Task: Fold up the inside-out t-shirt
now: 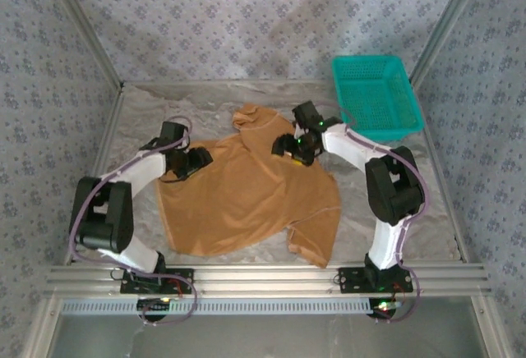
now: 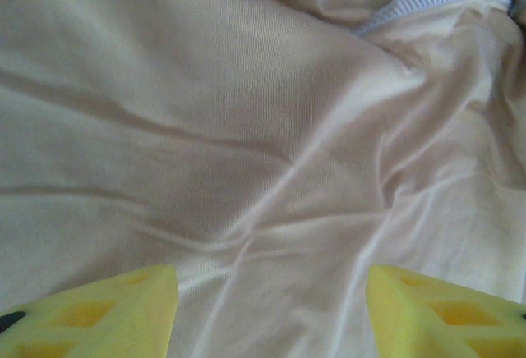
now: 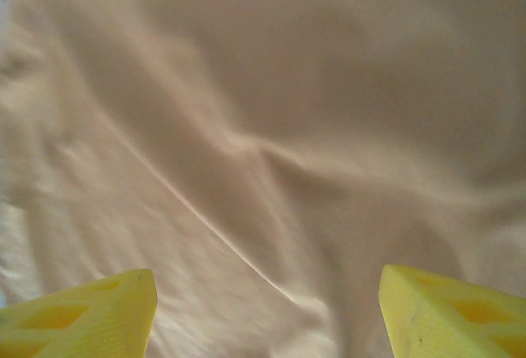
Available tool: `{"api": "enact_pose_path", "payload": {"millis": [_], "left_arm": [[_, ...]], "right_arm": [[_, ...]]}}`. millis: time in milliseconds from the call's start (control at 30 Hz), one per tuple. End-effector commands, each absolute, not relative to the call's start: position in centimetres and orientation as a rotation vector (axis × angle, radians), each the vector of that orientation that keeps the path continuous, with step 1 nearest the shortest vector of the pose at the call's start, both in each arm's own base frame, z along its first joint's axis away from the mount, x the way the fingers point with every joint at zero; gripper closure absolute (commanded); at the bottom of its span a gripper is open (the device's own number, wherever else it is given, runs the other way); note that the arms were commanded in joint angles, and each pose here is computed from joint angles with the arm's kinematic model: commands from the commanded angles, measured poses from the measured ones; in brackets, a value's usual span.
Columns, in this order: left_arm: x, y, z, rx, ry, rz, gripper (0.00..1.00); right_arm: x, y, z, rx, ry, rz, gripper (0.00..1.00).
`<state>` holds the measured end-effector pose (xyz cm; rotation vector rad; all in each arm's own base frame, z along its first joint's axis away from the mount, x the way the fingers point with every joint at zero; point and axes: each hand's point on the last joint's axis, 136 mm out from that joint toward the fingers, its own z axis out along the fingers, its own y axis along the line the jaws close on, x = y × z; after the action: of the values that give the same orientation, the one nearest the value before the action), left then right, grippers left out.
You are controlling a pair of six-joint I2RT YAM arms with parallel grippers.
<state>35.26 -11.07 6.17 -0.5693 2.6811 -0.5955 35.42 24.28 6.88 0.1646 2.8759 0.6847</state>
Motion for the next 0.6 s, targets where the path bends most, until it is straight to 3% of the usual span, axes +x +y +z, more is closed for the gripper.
{"api": "enact_pose_path", "payload": {"millis": [0, 200, 433, 567], "left_arm": [[36.9, -11.1, 6.2, -0.519, 2.693, -0.601, 0.38], [37.9, -8.1, 3.6, -0.685, 2.697, -0.643, 0.39], [35.0, -7.0, 1.1, -0.771, 2.735, -0.622, 0.39], [30.9, -10.6, -0.8, -0.837, 2.723, -0.726, 0.41]], "right_arm": [[34.3, 23.4, 5.0, 0.207, 2.881, 0.598, 0.27], [36.9, 21.9, 0.4, 0.287, 2.967, 0.534, 0.27], [46.7, 23.1, -1.4, 0.252, 2.952, 0.539, 0.27], [52.4, 26.4, -0.8, 0.208, 2.903, 0.634, 0.26]]}}
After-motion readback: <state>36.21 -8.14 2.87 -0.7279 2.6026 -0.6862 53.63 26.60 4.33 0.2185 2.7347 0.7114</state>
